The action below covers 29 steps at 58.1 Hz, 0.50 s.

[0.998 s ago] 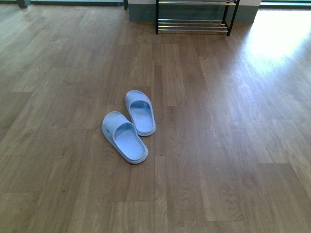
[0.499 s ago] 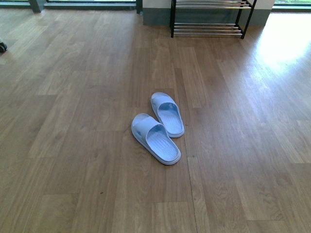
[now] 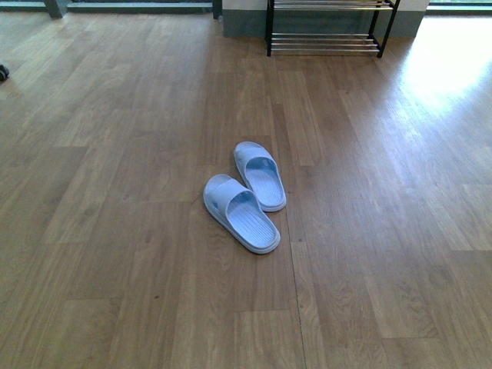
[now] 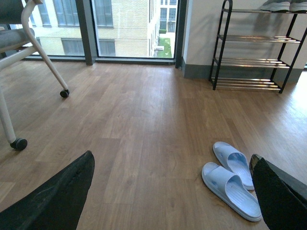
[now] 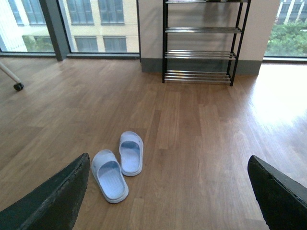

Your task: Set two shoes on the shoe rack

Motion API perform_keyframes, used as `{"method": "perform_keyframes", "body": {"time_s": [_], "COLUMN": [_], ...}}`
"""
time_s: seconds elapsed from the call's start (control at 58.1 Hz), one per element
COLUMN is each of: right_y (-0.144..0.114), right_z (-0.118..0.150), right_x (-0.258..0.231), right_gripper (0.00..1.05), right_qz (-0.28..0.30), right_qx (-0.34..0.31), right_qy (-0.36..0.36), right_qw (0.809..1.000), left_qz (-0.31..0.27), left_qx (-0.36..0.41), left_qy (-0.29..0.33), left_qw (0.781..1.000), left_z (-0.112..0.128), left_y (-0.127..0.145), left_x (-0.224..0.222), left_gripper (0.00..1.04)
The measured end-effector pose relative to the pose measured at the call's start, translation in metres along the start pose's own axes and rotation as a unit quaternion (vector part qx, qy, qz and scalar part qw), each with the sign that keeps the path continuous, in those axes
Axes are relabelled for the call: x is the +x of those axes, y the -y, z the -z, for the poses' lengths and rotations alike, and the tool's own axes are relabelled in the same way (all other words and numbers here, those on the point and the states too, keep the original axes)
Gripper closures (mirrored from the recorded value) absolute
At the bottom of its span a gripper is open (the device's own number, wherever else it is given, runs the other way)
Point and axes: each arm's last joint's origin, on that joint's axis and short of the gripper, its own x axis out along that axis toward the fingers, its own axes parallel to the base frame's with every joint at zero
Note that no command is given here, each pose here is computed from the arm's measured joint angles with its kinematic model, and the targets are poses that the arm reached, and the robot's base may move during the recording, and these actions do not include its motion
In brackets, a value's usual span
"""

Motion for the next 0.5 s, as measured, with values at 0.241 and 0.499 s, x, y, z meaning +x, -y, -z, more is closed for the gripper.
{"method": "perform_keyframes", "body": {"time_s": [0.241, 0.499], "right_y": [0.0, 0.0], "right_z": [0.0, 0.0], "right_x": [0.0, 0.0], "right_gripper": [0.09, 0.09], "right_qz": [0.0, 0.0], "right_qx": [0.0, 0.0], "right_qy": [0.0, 0.0], "right_qw": [1.0, 1.0], "left_qz": [0.0, 0.0], "left_qx": [0.0, 0.0], "left_qy": [0.0, 0.0], "left_qw": [1.0, 1.0], "left_z": [0.0, 0.0], "left_y": [0.0, 0.0], "left_x": [0.0, 0.0], "left_gripper": [0.09, 0.09]}}
